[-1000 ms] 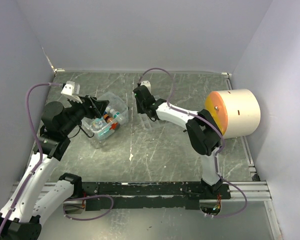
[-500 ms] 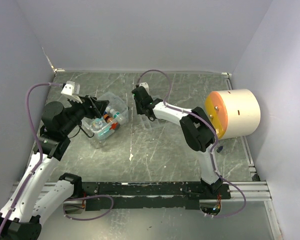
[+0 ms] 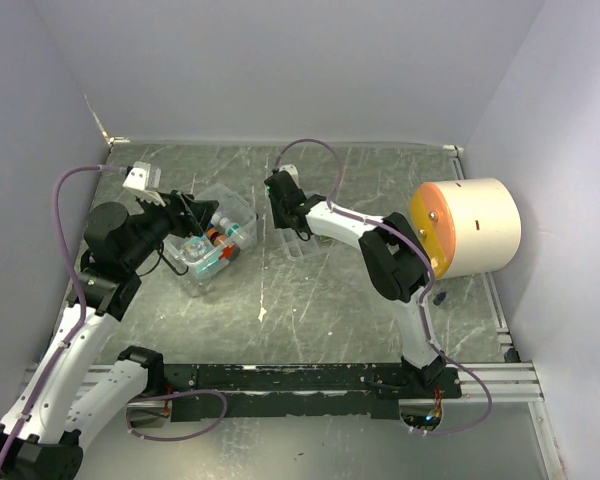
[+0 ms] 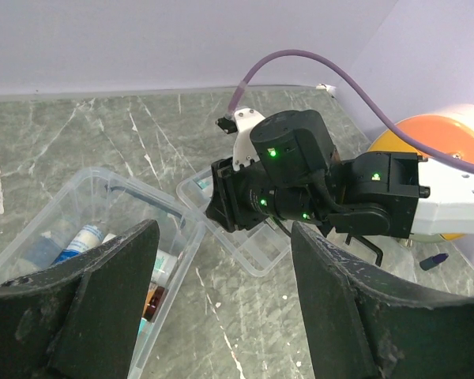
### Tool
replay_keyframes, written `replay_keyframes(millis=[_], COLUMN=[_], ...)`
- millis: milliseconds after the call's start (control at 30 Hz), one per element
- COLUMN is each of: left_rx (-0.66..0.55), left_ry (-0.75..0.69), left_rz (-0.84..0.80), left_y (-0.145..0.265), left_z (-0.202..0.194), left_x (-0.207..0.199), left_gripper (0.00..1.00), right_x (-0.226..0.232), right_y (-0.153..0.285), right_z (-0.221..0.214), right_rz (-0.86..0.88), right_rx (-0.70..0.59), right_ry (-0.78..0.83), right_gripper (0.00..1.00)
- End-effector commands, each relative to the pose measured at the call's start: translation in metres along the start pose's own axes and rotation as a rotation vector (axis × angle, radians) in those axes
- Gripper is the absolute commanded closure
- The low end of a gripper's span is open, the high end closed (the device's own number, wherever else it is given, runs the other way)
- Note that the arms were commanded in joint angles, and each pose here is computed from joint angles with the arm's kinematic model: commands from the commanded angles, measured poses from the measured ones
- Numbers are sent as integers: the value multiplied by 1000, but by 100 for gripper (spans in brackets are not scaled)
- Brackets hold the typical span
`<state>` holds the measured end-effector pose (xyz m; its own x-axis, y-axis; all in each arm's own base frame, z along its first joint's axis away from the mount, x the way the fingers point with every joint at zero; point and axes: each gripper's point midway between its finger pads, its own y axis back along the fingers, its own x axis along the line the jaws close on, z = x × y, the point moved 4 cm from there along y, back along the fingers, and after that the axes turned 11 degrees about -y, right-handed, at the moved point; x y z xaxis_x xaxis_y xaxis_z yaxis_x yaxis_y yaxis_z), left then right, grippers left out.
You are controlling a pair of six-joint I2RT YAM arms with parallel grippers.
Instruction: Organize the medicine kit
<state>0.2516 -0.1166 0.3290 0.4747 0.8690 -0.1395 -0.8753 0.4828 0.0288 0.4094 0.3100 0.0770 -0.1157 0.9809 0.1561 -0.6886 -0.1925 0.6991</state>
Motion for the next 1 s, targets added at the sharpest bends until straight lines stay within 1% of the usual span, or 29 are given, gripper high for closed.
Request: replay_keyframes(millis=[0, 367, 567, 667, 867, 933, 967], left_rx=[-40, -41, -41, -42, -40, -46, -55], left_ry=[-19, -20, -22, -22, -24, -19, -19], left_rz=[17, 19, 20, 25, 18, 13, 64], left_y=[1, 1, 2, 2, 1, 3, 6], left_z=[14, 15, 15, 16, 15, 20, 24], left_x=[3, 3, 3, 4, 3, 1, 8], left_gripper=[21, 21, 22, 22, 21, 14, 10], right_x=[3, 3, 3, 5, 11, 11, 10], right_y=[-6, -3, 1, 5, 27, 40, 50], right_z=[0, 0, 4, 6, 25, 34, 41], right_rz=[27, 8, 6, 17, 59, 73, 76], right_rx=[28, 48, 53, 45, 4, -27, -47], right_ry=[11, -3, -17, -29, -66, -83, -95], right_gripper=[69, 65, 58, 56, 55, 55, 55])
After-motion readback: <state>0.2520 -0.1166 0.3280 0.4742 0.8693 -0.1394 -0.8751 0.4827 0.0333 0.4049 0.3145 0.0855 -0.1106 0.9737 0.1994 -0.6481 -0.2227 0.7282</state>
